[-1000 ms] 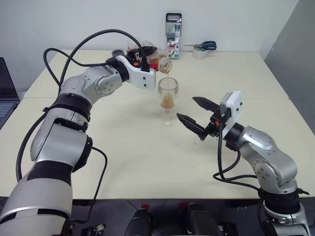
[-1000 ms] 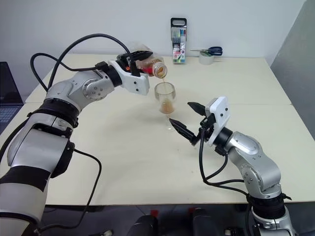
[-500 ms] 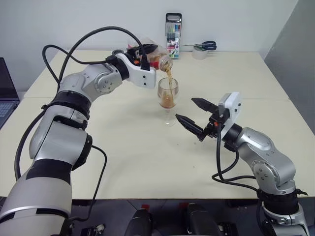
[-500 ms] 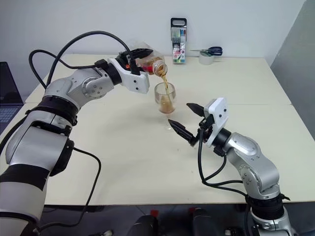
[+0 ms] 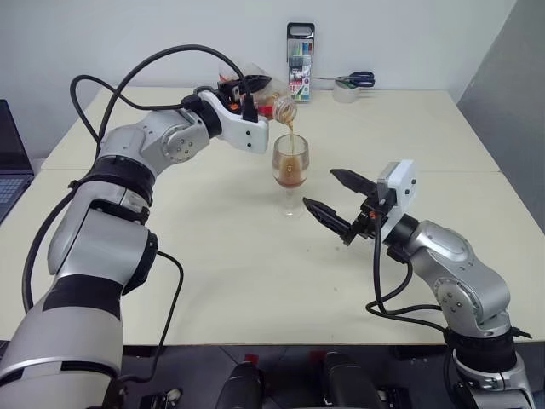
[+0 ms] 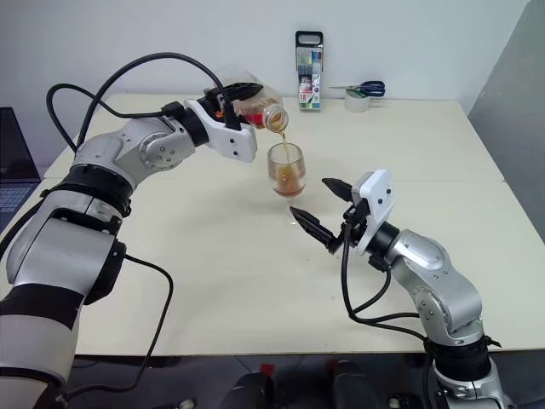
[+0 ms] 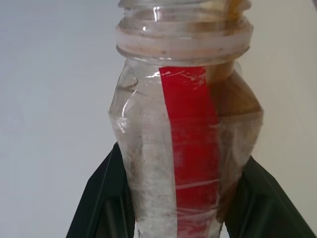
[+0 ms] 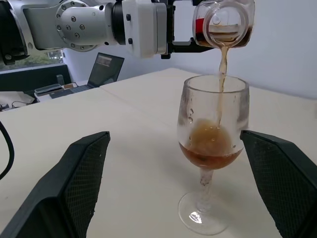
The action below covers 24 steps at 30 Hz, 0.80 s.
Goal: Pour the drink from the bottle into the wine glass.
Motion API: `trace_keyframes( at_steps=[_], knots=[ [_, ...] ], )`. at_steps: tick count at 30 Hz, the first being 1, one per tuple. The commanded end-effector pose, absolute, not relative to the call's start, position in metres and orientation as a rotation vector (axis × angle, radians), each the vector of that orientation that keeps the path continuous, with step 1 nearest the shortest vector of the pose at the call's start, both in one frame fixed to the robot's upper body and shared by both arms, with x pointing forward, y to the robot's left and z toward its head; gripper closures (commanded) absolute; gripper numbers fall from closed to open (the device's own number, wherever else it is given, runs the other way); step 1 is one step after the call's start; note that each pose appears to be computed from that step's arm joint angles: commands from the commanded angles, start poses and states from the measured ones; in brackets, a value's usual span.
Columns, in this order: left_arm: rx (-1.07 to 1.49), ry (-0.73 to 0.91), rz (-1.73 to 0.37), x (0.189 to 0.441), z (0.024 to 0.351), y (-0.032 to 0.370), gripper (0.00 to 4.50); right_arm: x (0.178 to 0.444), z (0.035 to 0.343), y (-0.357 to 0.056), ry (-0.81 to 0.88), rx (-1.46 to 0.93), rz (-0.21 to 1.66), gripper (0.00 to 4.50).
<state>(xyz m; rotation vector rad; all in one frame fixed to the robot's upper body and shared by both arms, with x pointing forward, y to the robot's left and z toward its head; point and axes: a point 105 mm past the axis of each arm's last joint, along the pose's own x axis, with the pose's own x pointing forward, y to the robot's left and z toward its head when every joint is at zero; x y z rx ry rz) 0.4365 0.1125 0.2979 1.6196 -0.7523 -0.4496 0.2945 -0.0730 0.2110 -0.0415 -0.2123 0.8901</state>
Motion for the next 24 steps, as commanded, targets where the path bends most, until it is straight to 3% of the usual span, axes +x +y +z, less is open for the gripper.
trace_keyframes(
  at_steps=[1, 24],
  knots=[
    [1.624, -0.808, -0.397, 0.433, 0.322, 0.112, 2.72, 0.289, 0.224, -0.077, -0.283, -0.047, 0.885, 0.00],
    [1.625, -0.810, -0.398, 0.434, 0.323, 0.109, 2.72, 0.279, 0.241, -0.091, -0.290, -0.055, 0.917, 0.00]
  ],
)
